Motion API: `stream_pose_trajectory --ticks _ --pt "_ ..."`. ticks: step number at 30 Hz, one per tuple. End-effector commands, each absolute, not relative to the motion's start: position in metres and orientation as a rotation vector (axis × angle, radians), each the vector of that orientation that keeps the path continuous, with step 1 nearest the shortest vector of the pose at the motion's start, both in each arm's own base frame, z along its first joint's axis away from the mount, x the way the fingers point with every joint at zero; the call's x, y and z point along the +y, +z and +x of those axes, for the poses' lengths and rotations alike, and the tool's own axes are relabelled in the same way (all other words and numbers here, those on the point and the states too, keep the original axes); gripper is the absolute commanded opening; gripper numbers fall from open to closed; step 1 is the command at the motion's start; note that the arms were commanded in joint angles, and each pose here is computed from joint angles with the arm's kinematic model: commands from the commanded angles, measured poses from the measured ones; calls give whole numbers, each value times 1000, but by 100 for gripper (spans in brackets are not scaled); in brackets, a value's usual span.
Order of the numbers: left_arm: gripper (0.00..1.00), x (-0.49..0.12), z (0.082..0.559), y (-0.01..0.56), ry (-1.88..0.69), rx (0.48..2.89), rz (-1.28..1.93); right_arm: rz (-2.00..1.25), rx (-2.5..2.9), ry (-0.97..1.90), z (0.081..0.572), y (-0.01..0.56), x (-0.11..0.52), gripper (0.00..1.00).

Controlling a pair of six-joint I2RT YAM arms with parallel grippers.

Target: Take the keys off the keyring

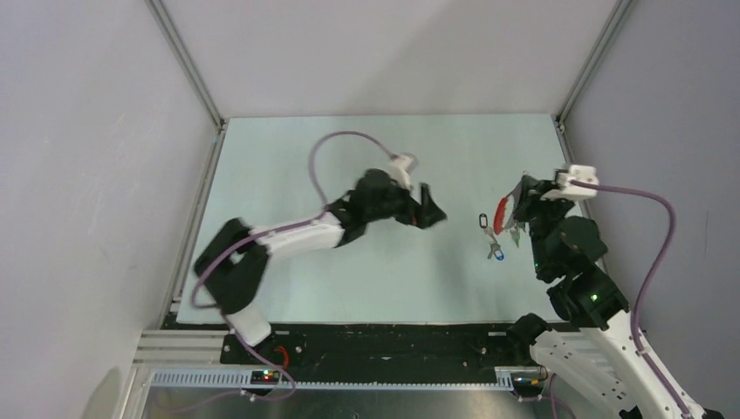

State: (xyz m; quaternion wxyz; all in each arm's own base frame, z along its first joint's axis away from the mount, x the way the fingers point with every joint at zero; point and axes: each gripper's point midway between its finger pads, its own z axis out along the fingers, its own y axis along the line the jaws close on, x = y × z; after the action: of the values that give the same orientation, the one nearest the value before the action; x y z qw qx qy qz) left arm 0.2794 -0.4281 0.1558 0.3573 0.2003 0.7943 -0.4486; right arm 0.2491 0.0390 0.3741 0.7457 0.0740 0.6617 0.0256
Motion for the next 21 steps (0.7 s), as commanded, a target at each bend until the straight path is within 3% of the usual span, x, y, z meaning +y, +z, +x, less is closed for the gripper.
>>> stream_pose_trajectory --ticks 1,5,8,13,15,16,17,19,21 --pt "100 -341 319 230 -1116 1894 219 -50 1689 185 249 331 85 0" --pt "100 -249 326 232 -1063 1963 -83 -231 1833 308 252 297 135 0" --pt "100 -193 316 244 -910 1965 -119 -352 1837 383 262 290 185 0" --pt "100 -123 292 304 -653 1778 -150 -568 1556 719 252 371 309 0" --pt "100 -95 281 329 -549 1709 -190 -613 1372 872 239 452 342 0" --pt "100 -78 279 336 -480 1681 -235 -645 1343 912 239 461 358 15" --pt "100 -68 269 352 -437 1646 -232 -681 1265 980 225 490 364 51" --pt "100 -44 255 375 -338 1582 -269 -652 1206 1021 224 513 369 91" --pt "100 -20 241 394 -233 1520 -313 -625 1207 999 228 513 364 98"
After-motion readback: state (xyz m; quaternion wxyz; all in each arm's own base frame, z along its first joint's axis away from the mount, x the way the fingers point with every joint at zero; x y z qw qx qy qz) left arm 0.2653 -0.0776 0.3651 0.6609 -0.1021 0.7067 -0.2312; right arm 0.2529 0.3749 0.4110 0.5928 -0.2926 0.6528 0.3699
